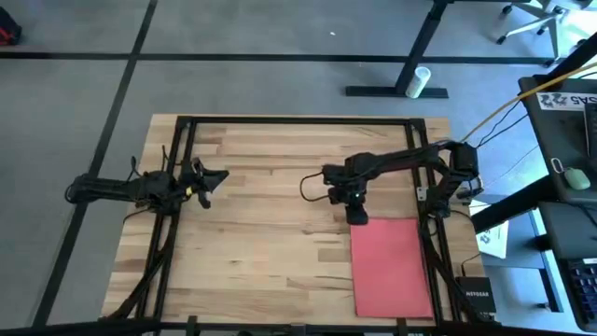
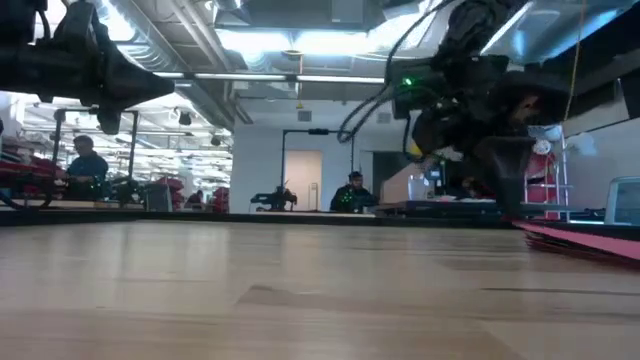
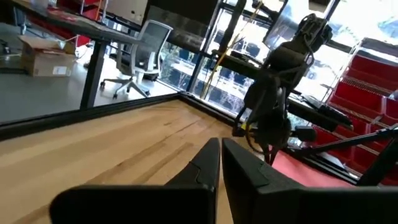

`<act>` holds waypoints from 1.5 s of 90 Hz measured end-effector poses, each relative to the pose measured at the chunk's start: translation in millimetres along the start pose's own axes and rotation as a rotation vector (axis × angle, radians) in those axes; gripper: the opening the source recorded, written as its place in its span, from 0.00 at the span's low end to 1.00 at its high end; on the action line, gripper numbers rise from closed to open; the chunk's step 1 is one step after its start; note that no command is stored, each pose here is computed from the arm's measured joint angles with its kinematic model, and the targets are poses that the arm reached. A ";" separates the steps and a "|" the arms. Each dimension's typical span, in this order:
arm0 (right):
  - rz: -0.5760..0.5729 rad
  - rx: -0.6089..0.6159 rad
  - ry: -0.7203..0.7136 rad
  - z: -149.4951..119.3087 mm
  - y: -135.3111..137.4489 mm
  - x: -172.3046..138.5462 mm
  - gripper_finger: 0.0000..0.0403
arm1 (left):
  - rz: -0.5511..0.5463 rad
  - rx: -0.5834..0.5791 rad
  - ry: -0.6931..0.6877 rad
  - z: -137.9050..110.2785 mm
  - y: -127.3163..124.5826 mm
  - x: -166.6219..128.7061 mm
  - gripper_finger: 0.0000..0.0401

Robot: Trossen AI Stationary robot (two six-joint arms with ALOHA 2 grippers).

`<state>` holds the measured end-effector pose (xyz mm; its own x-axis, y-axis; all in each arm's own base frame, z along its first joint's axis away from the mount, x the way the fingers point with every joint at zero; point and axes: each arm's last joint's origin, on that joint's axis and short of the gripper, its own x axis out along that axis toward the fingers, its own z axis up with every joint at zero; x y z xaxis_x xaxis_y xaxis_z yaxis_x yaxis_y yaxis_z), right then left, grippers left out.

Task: Organize paper
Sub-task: Move the red paper to the top left of the table

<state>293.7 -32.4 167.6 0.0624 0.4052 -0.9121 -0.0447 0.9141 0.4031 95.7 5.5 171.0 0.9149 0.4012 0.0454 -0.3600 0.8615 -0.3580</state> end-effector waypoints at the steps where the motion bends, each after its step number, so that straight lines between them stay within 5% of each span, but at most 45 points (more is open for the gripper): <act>1: -0.009 -0.006 -0.006 1.5 0.1 -1.4 0.00 | -0.001 0.000 0.000 -0.1 0.0 0.0 0.00; 27: -0.137 -0.132 -0.162 32.1 5.3 -31.8 0.00 | -0.065 -0.014 0.026 -1.5 -3.9 -1.3 0.00; 41: -0.112 -0.099 -0.056 20.8 6.3 -29.1 0.02 | -0.157 -0.052 0.067 -3.2 -7.3 -2.2 0.00; 76: 0.073 -0.076 0.017 1.1 5.3 -8.4 0.22 | -0.190 -0.055 0.081 -4.2 -9.7 -3.4 0.00; 135: 0.073 -0.065 0.014 -14.7 -4.2 18.8 0.23 | -0.189 -0.044 0.080 -4.2 -9.7 -3.4 0.00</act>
<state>280.4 -28.8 147.7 0.0431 0.4698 -0.8817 -0.1134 0.8791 0.4629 96.9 -5.5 170.4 0.9777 0.2058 0.0418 -0.1736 0.9039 -0.3910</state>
